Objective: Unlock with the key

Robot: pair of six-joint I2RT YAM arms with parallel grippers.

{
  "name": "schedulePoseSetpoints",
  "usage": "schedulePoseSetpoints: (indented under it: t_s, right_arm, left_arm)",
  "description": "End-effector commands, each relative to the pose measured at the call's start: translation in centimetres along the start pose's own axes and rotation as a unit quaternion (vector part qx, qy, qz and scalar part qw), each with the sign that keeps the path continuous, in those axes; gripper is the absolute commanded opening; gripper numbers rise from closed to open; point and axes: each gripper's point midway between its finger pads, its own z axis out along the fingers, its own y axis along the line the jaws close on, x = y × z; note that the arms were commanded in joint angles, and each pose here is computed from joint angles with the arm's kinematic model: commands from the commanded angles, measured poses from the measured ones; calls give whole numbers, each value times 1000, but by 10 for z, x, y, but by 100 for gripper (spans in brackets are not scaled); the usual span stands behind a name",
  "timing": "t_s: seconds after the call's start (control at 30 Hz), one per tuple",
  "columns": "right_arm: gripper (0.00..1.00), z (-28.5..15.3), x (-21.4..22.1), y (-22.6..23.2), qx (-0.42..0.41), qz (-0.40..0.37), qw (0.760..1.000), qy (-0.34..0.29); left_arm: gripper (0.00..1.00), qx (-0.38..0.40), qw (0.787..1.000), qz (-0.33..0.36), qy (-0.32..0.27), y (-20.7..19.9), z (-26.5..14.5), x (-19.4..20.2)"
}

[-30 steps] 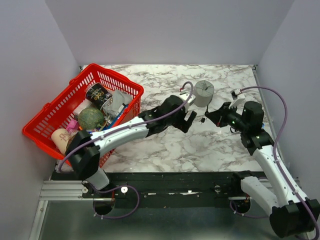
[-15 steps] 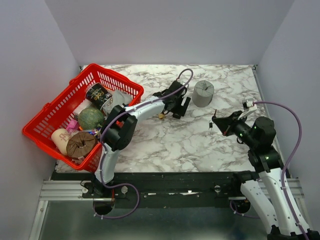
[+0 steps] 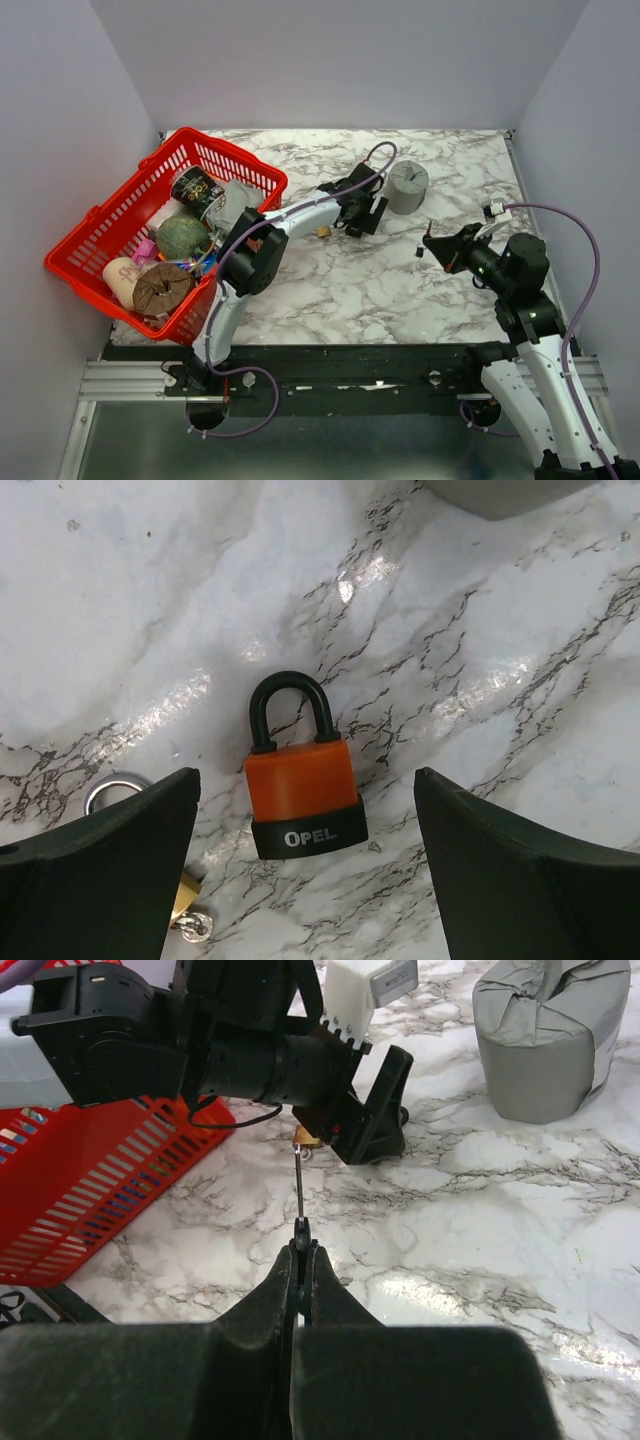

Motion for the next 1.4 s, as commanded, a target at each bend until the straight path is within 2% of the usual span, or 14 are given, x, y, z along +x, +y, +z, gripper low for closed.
schedulePoseSetpoints:
  t_s: [0.0, 0.23, 0.33, 0.53, 0.57, 0.67, 0.73, 0.77, 0.83, 0.87, 0.97, 1.17, 1.27, 1.37]
  right_arm:
    - [1, 0, 8, -2, -1, 4, 1000, 12]
    - [1, 1, 10, -2, -1, 6, 1000, 13]
    - [1, 1, 9, -3, 1, 5, 1000, 13]
    - [1, 1, 9, -3, 1, 4, 1000, 13]
    - [1, 2, 10, -4, 2, 5, 1000, 15]
    - [1, 2, 9, -4, 2, 0, 1000, 15]
    - [1, 1, 5, -3, 4, -3, 1000, 15]
    - [1, 0, 4, -3, 6, -6, 1000, 14]
    - [1, -3, -1, -2, 9, -10, 1000, 11]
    - [1, -4, -2, -1, 8, -12, 1000, 11]
    - [1, -4, -4, 4, -2, -14, 1000, 19]
    - [1, 4, 8, 22, -59, 22, 996, 55]
    - [1, 10, 16, 33, -75, 34, 994, 69]
    - [1, 22, 26, 51, -88, 31, 992, 89]
  left_arm:
    - [90, -9, 999, 2, 44, 3, 14, 25]
    - [74, -24, 998, -1, 57, 8, 17, 33]
    - [61, -16, 998, -5, 61, 5, 19, 37]
    - [28, -11, 998, -23, 64, 3, 16, 43]
    - [18, -10, 998, -32, 54, 3, 10, 36]
    - [0, 3, 998, -59, 26, -2, -9, 17]
    - [0, 20, 995, -98, 8, -9, -21, 10]
    - [0, 39, 992, -115, -27, -14, -46, -11]
    - [0, 79, 981, -165, -59, -28, -64, -21]
    - [0, 97, 974, -185, -87, -32, -87, -38]
    - [0, 137, 959, -224, -110, -43, -118, -54]
    - [0, 213, 927, -290, -110, -57, -149, -47]
    - [0, 224, 918, -306, -119, -52, -152, -38]
    - [0, 212, 921, -299, -130, -45, -152, -32]
